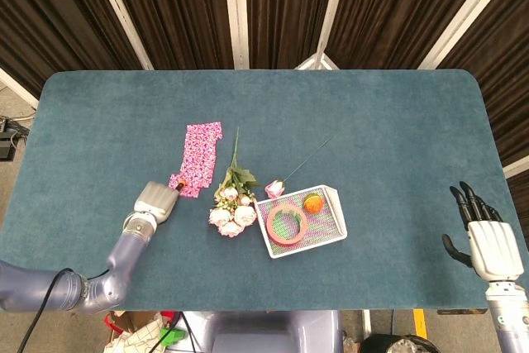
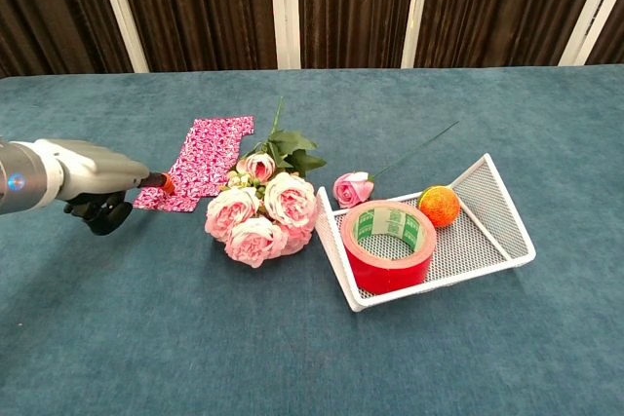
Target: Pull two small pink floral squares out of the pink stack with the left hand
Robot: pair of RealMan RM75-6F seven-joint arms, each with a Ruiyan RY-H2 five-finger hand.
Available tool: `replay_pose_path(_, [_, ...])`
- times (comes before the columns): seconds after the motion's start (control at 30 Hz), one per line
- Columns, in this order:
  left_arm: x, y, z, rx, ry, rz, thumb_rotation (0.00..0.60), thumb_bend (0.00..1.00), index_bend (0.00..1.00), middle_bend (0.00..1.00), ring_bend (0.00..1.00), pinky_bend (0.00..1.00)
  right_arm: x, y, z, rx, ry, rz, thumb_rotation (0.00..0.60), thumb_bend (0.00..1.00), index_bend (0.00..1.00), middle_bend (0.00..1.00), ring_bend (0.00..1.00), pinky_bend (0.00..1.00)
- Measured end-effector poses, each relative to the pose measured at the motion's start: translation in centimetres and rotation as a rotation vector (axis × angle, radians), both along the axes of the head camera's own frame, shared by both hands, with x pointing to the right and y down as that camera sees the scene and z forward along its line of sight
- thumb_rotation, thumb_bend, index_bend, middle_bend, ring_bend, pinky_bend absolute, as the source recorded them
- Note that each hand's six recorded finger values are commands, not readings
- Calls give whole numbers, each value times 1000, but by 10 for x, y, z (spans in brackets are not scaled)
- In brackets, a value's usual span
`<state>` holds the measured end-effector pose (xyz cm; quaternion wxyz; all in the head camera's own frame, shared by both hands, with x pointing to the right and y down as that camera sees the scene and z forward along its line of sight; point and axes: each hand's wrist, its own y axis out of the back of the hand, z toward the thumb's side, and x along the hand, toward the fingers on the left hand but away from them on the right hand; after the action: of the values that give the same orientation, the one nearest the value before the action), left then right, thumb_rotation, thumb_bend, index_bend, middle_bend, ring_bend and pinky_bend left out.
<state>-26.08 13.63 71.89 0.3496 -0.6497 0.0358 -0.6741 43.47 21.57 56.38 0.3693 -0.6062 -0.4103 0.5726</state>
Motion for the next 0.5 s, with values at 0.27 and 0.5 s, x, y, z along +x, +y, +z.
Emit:
replay_pose_path(0.27, [-6,10,-2,-23,-17,24,600,1000,109,834,742,620,1,0,-1,-1,-1,2,600,367,0,49,150,264])
replay_pose_path(0.5, [-8,18,-7,-41,-18,44,600,1000,110,834,742,620,1,0,-1,-1,-2,2,600,367,0,50,150,264])
